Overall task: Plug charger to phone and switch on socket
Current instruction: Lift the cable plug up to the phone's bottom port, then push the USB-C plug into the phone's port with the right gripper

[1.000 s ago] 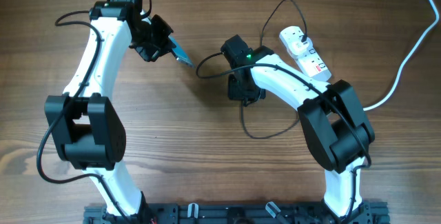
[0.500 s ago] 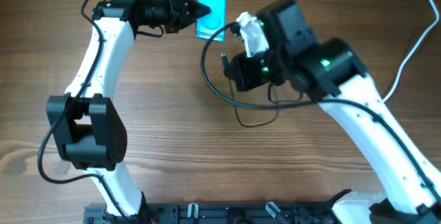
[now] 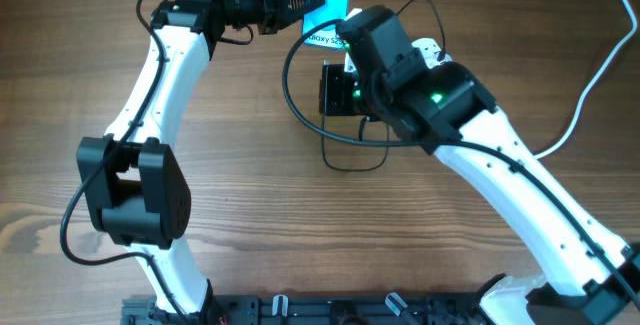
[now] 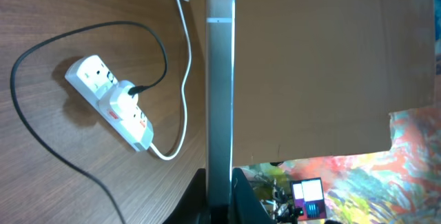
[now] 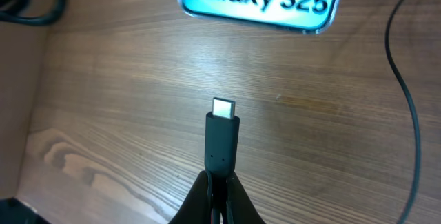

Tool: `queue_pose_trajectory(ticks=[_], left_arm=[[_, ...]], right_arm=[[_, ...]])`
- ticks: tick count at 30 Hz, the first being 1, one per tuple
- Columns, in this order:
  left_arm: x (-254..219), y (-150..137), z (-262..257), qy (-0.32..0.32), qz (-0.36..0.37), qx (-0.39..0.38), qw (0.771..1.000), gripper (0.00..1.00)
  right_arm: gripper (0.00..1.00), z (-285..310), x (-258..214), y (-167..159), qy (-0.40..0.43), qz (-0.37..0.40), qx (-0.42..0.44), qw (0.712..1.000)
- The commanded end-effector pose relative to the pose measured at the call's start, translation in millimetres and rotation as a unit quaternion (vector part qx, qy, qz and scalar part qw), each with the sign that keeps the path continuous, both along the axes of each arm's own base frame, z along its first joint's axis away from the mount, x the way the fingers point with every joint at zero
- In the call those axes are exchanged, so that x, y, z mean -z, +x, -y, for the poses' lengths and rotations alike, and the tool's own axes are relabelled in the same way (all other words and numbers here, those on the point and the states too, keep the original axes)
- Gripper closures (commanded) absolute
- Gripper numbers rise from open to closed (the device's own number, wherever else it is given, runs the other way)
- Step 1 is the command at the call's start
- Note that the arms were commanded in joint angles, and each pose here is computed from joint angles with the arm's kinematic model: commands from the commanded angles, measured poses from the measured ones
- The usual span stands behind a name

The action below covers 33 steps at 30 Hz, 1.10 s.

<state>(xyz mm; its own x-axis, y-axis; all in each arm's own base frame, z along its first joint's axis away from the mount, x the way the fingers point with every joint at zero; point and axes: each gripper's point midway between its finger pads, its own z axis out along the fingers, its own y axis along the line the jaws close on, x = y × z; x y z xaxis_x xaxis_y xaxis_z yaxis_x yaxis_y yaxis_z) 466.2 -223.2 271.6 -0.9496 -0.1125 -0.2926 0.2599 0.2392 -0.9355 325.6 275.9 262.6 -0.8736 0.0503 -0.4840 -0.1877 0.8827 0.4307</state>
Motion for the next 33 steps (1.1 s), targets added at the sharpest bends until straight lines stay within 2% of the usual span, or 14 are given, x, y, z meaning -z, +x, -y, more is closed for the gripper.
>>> queue_pose_trajectory(ticks=[1, 8, 11, 17, 23, 33], left_arm=[[-32, -5, -3, -0.013, 0.024, 0.0, 1.0, 0.96], [-67, -19, -9, -0.002, 0.069, -0.021, 0.997, 0.96], [-60, -17, -12, 0.011, 0.053, -0.036, 0.998, 0.96], [-55, -18, -14, 0.026, 0.079, -0.031, 0.996, 0.96], [-51, -12, -24, 0.034, 0.075, -0.048, 0.995, 0.96], [-53, -22, -20, 0.02, 0.06, -0.025, 0.998, 0.96]], right_arm=[[0.96, 1, 20, 11, -0.015, -0.018, 0.024, 0.999], [0.95, -10, 11, 18, 0.007, 0.003, -0.001, 1.0], [0.95, -9, 8, 22, 0.013, 0.01, -0.004, 1.0], [0.95, -22, -3, 14, 0.053, 0.005, -0.074, 0.996], [0.95, -18, -16, 9, 0.044, 0.006, -0.082, 0.996], [0.95, -18, -19, 14, 0.045, 0.02, -0.077, 0.996]])
